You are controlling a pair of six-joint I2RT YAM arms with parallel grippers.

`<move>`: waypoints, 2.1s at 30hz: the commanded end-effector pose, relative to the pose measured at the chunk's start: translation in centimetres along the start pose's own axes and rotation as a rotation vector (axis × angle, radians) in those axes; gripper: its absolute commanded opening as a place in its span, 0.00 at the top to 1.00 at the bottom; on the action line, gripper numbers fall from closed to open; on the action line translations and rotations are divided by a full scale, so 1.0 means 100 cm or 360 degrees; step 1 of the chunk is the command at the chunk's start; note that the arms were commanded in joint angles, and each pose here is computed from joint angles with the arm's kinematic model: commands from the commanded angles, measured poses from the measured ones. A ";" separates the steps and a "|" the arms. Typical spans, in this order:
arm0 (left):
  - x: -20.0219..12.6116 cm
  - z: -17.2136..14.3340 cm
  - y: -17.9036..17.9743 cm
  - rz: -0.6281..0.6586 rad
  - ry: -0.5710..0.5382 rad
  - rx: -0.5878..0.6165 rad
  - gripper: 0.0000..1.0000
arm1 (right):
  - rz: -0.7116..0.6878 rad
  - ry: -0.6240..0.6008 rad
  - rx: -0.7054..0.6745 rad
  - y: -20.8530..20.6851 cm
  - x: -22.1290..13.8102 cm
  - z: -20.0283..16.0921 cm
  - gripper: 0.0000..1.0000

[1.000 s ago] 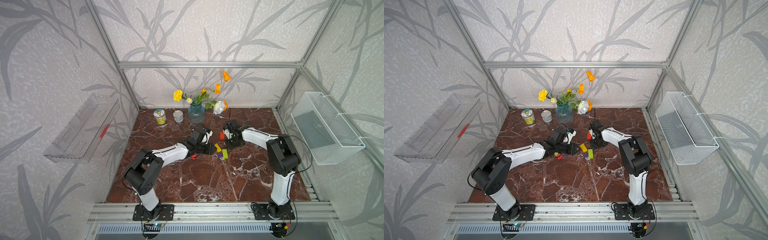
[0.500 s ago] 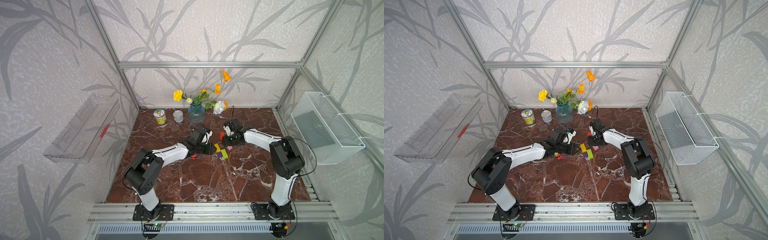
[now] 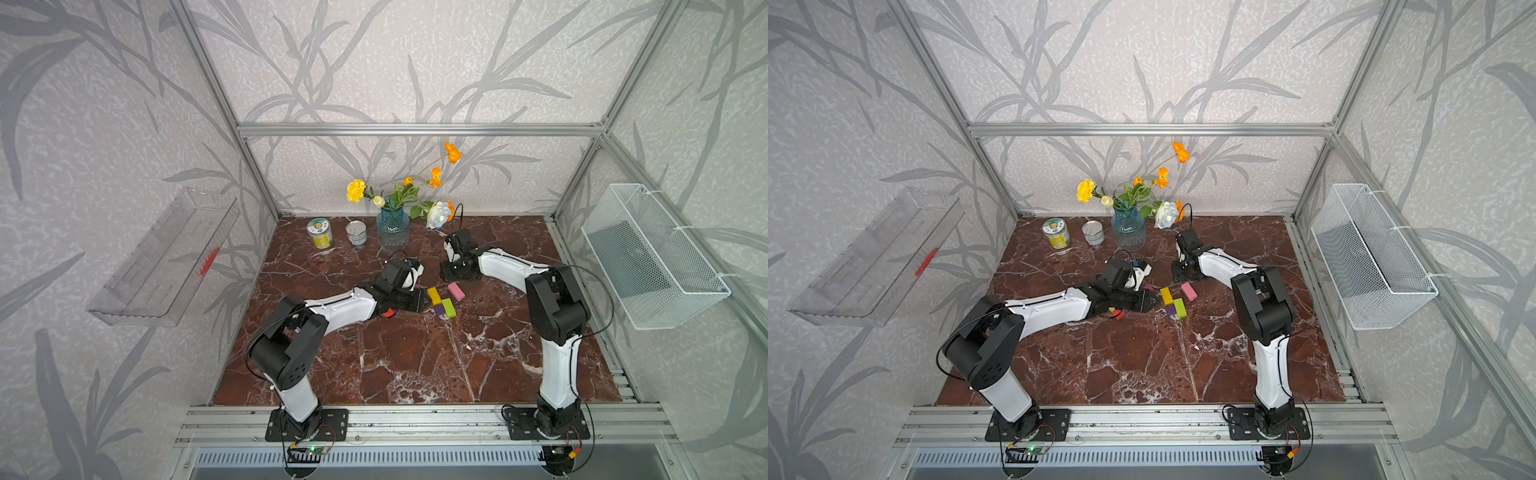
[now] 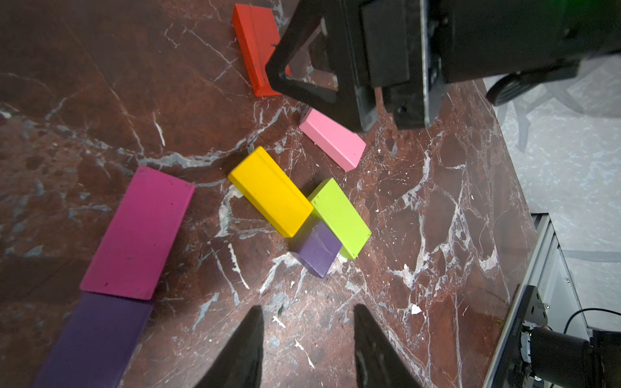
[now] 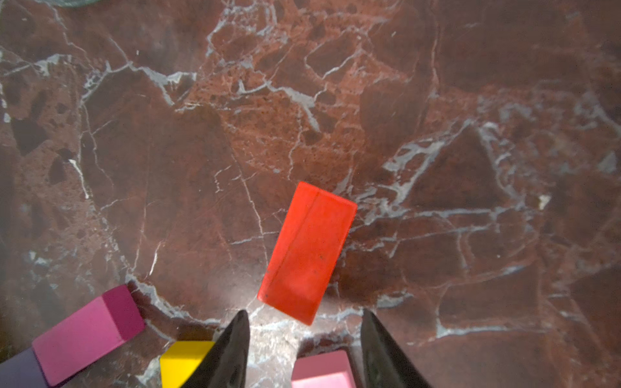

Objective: Assemble the letter v with building blocks
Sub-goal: Move the building block to the center of the board.

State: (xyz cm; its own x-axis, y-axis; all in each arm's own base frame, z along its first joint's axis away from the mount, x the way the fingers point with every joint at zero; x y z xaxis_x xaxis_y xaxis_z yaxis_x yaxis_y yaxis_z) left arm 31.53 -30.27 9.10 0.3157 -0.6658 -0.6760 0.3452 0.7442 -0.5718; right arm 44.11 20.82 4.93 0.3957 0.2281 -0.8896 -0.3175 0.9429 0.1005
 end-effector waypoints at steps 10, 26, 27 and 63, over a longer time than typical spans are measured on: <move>-0.009 0.004 -0.013 -0.0074 -0.0045 0.0057 0.56 | -0.0050 0.0098 -0.0047 0.005 0.026 -0.003 0.48; -0.003 0.005 -0.012 -0.0087 -0.0031 0.0035 0.56 | -0.0058 0.0197 -0.0286 0.008 0.023 -0.022 0.76; -0.003 0.005 -0.012 -0.0086 -0.0030 0.0035 0.56 | -0.0055 0.0207 -0.0297 0.008 0.021 -0.023 0.76; 0.005 0.001 -0.009 -0.0081 0.0014 0.0022 0.56 | -0.0038 0.0484 -0.0262 -0.005 0.022 -0.082 0.70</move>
State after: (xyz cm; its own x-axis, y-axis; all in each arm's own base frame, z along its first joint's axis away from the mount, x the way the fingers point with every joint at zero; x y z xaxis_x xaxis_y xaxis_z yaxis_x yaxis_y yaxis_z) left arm 31.27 -30.75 9.25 0.2963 -0.6930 -0.6572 0.3604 0.7184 -0.5950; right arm 42.49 21.25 2.62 0.3179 0.1927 -0.9283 -0.4787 0.8778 0.0182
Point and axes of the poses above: each gripper's point midway between its finger pads, its own x axis out along the fingers, its own y axis along the line the jaws close on, z = x × y, the point moved 1 cm from there along -x, back along the fingers, and after that the axes turned 7 degrees about -x, right-handed, at the moved point
